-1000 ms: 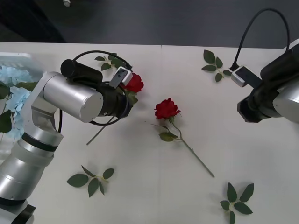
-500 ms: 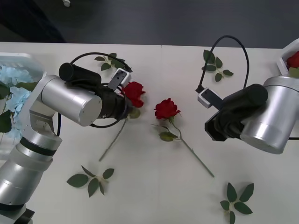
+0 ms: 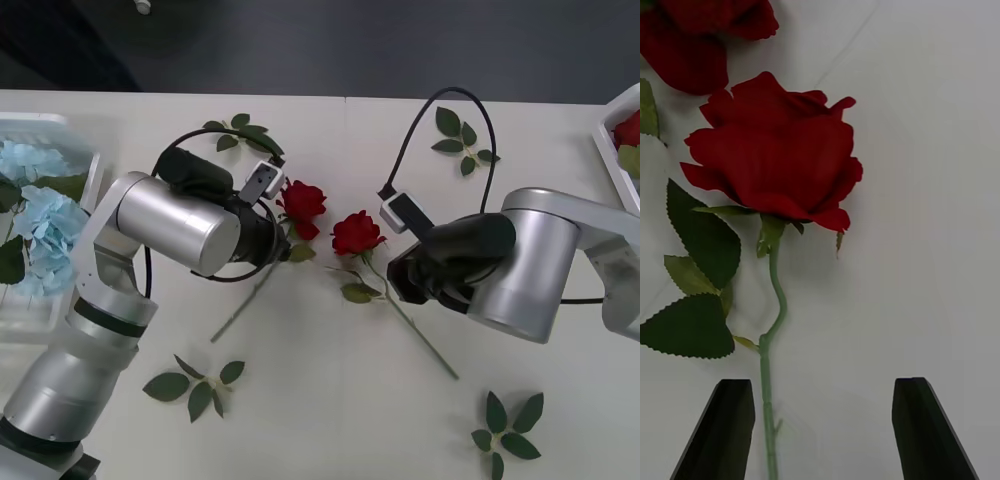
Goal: Put the red flowers into the right box and the blue flowers into the left box
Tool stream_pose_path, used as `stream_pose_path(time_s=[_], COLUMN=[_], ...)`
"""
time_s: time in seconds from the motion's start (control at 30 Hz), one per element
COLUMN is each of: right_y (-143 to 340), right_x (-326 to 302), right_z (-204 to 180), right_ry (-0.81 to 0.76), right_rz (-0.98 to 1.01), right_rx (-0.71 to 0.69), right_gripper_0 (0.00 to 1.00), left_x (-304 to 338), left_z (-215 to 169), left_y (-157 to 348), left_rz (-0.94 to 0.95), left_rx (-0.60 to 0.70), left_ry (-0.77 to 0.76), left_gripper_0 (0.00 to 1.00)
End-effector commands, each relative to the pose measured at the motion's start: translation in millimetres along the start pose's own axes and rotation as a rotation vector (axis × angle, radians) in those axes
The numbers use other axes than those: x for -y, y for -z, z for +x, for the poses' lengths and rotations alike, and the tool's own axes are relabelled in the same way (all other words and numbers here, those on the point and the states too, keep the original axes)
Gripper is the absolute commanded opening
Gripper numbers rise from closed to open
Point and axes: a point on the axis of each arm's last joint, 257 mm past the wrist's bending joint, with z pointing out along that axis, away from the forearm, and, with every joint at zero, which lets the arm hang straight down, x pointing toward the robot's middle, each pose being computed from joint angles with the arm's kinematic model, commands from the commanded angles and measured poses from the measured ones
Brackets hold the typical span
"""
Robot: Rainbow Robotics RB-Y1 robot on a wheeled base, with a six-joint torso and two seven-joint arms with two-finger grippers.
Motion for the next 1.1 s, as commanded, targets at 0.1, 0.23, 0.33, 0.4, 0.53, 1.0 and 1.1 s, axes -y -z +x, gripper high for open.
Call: stream_pose_path(time_s=[0.1, 0.23, 0.33, 0.4, 0.53, 1.0, 1.1], right_y=[-21.3, -26.1, -27.3, -28.5, -34.8, -60.1, -61.1], right_x=[-9.7, -14.5, -21.2, -24.0, -28.7, -28.5, -30.1], right_z=[-11.1, -11.6, -10.4, -8.1, -4.8, 18.1, 20.9], right_ry=[-0.079, -0.060, -0.057, -0.055, -0.038, 0.001, 0.009], right_rz=[-0.010, -0.004, -0.014, -0.019, -0.030, -0.033, -0.033], right_rx=[0.070, 0.076, 0.074, 0.070, 0.082, 0.065, 0.059], right_gripper_0=[0.54, 0.54, 0.55, 0.61, 0.77, 0.85, 0.88], left_x=[11.7, 15.8, 16.6, 17.1, 14.6, 14.6, 16.4], left_z=[-23.0, -24.4, -28.8, -33.1, -33.4, -40.1, -40.0], left_y=[-1.5, -4.9, -7.2, -8.8, -19.6, -35.8, -39.6], left_rz=[0.011, 0.010, 0.004, 0.001, -0.008, -0.023, -0.022], left_rx=[0.051, 0.054, 0.067, 0.079, 0.074, 0.088, 0.094], left_ry=[-0.011, -0.007, -0.006, -0.006, -0.007, -0.025, -0.025], left_gripper_0=[0.91, 0.90, 0.90, 0.91, 0.90, 0.90, 0.91])
